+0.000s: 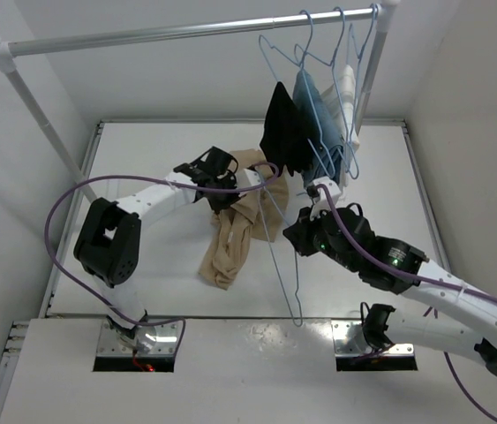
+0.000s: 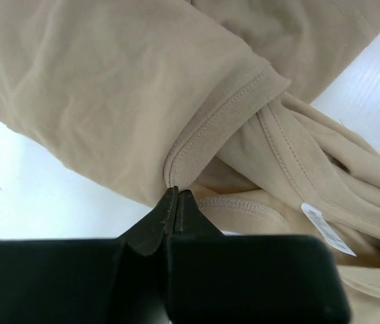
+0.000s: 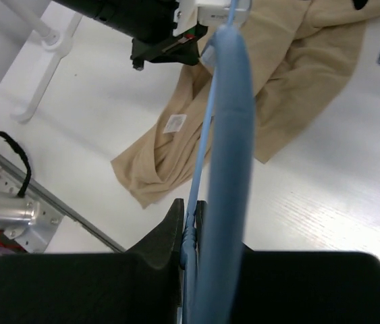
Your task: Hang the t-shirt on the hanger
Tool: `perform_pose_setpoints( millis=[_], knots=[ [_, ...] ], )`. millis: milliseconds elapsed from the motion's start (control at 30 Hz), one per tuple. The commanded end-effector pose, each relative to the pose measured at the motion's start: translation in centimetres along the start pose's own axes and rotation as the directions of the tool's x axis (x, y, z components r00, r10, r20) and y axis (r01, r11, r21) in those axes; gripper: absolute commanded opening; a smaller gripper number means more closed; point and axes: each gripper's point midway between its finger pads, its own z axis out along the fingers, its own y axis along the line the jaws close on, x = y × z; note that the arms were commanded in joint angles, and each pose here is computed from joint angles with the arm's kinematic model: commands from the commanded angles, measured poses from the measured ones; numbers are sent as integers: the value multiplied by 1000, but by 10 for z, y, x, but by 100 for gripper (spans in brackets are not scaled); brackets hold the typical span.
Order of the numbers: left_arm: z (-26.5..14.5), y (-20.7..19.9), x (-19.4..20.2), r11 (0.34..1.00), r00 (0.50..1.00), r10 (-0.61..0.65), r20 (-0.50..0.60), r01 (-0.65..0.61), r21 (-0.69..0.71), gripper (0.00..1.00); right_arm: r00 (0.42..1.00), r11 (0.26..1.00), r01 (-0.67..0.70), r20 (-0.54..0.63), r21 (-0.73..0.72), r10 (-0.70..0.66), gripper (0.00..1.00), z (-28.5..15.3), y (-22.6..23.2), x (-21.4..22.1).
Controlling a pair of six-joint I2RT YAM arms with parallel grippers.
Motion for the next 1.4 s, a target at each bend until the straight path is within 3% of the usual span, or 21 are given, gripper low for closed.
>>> perform_pose_setpoints(
  millis=[0,167,233,367,567,700,767,1000,1167,1367],
  knots=[
    [-10,16,-27,996,994,-62,87,66,-55,0,984,992,-20,-181,-127,-4,0,-5,22,40],
    [-11,34,-17,988,994,-94,56,100,-117,0,976,999,-39,-214,16,42,0,-3,-2,52],
    [-16,20,-13,995,996,-58,71,64,-71,0,984,991,-43,-164,128,64,0,-3,-23,48],
    [-26,-8,-2,1000,994,25,108,-27,13,0,992,973,-80,-76,217,98,0,-5,-41,35],
    [-20,-49,22,984,992,104,78,-114,138,0,994,949,-56,-70,310,82,0,4,-53,34],
    [-19,-46,17,991,996,49,79,-58,123,0,994,962,-64,-73,266,86,0,15,-41,33],
    [-12,-32,14,994,996,-40,75,32,108,0,991,972,-72,-95,222,95,0,16,-32,36],
    [-16,13,-18,978,969,-210,130,207,34,0,977,978,-140,-182,-151,112,0,10,33,48],
    [-28,15,-28,978,963,-210,166,208,29,0,963,987,-100,-261,-126,64,0,27,32,69],
    [-40,-8,-17,992,980,-127,150,122,37,0,984,999,-34,-176,-30,28,0,42,17,48]
  ],
)
